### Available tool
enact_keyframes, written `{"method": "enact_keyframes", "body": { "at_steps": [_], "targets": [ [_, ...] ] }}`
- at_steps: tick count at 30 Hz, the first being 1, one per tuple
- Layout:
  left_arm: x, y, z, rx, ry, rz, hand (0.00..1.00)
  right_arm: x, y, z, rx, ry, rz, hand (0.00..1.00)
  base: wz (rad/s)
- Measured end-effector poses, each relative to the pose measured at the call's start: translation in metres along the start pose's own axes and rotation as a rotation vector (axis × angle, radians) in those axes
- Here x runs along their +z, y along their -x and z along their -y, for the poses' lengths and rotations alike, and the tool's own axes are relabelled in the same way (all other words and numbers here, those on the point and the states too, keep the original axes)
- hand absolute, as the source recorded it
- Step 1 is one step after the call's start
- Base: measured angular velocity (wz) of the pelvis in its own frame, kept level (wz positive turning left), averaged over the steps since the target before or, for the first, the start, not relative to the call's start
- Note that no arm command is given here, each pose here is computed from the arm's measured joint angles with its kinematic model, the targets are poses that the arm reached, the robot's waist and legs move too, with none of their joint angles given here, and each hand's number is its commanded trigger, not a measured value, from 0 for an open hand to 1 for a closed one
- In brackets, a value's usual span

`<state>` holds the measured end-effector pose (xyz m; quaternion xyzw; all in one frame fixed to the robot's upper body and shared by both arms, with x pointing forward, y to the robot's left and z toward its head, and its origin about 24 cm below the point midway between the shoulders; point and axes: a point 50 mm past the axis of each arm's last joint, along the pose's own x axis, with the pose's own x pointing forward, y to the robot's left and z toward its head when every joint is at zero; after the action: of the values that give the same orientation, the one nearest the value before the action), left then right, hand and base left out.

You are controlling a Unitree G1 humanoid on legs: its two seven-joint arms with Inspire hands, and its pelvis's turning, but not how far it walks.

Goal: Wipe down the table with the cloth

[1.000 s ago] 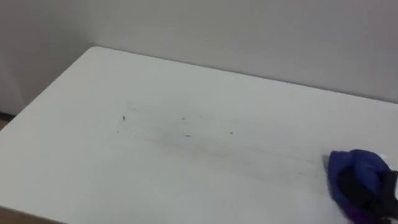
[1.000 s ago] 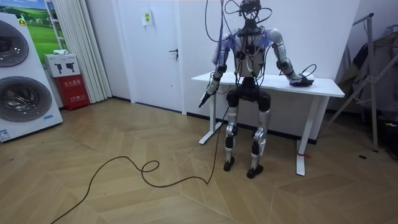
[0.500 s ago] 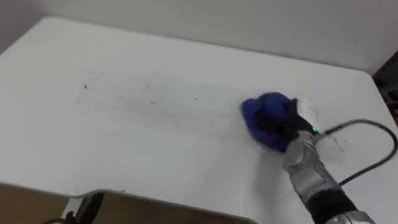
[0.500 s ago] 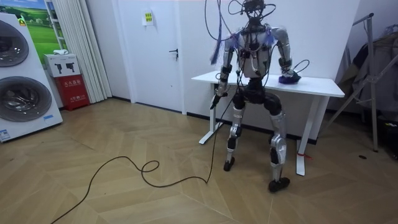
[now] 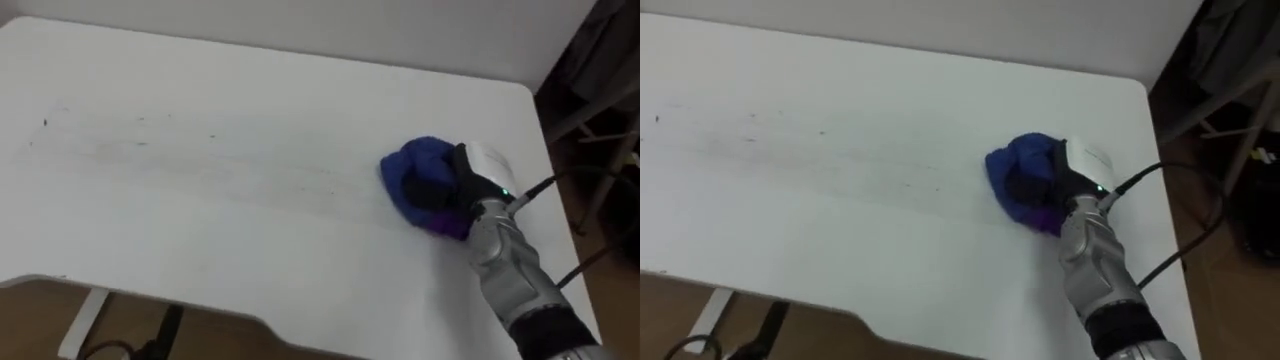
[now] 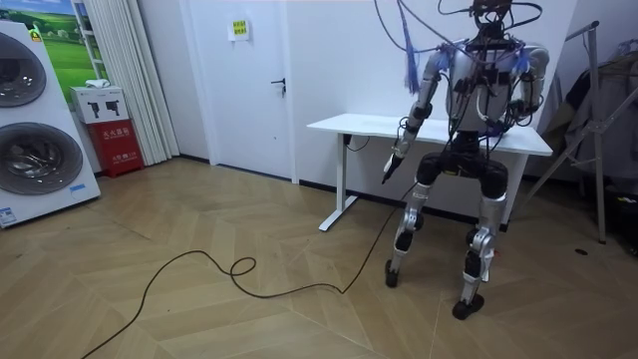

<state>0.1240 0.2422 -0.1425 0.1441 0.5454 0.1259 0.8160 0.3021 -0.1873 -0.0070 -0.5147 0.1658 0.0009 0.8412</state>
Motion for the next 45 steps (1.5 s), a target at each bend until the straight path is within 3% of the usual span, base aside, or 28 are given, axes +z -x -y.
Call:
{"method": "enact_keyframes", "body": {
  "at_steps": [3, 6, 11, 15, 21, 24, 28, 31, 33, 37, 45],
  "targets": [
    [0.002, 0.0, -0.002, 0.01, 0.009, 0.006, 0.0, 0.001, 0.0, 0.007, -0.046, 0.023, 0.005, 1.0, 0.06],
    [-0.007, 0.002, -0.012, 0.052, 0.019, -0.004, 0.0, -0.014, 0.01, -0.005, -0.06, 0.009, -0.012, 1.0, 0.08],
    [-0.031, 0.005, -0.034, 0.13, 0.04, -0.044, 0.0, -0.056, 0.034, -0.023, -0.117, -0.05, -0.077, 1.0, 0.31],
    [-0.049, 0.009, -0.049, 0.208, 0.014, -0.075, 0.0, -0.101, 0.055, -0.024, -0.192, -0.146, -0.244, 1.0, 0.08],
    [-0.044, 0.008, -0.041, 0.21, 0.032, -0.055, 0.0, -0.102, 0.049, -0.016, -0.171, -0.136, -0.267, 1.0, -0.08],
    [-0.034, 0.007, -0.028, 0.178, 0.014, -0.028, 0.0, -0.064, 0.032, -0.014, -0.079, -0.047, -0.178, 1.0, -0.39],
    [-0.011, 0.004, -0.007, 0.11, -0.042, 0.015, 0.0, 0.054, 0.017, -0.025, 0.062, 0.159, 0.166, 1.0, -0.27],
    [-0.002, 0.004, 0.005, 0.049, -0.075, 0.045, 0.0, 0.122, 0.028, -0.033, 0.13, 0.173, 0.365, 1.0, 0.2],
    [-0.004, 0.005, 0.005, 0.044, -0.081, 0.036, 0.0, 0.135, 0.03, -0.033, 0.146, 0.179, 0.412, 1.0, 0.43],
    [-0.025, 0.01, -0.003, 0.069, -0.092, -0.01, 0.0, 0.106, 0.026, -0.04, 0.186, 0.215, 0.346, 1.0, 0.44],
    [-0.052, 0.013, -0.023, 0.142, -0.049, -0.062, 0.0, 0.02, 0.045, -0.058, 0.108, -0.048, 0.205, 1.0, 0.05]
  ]
}}
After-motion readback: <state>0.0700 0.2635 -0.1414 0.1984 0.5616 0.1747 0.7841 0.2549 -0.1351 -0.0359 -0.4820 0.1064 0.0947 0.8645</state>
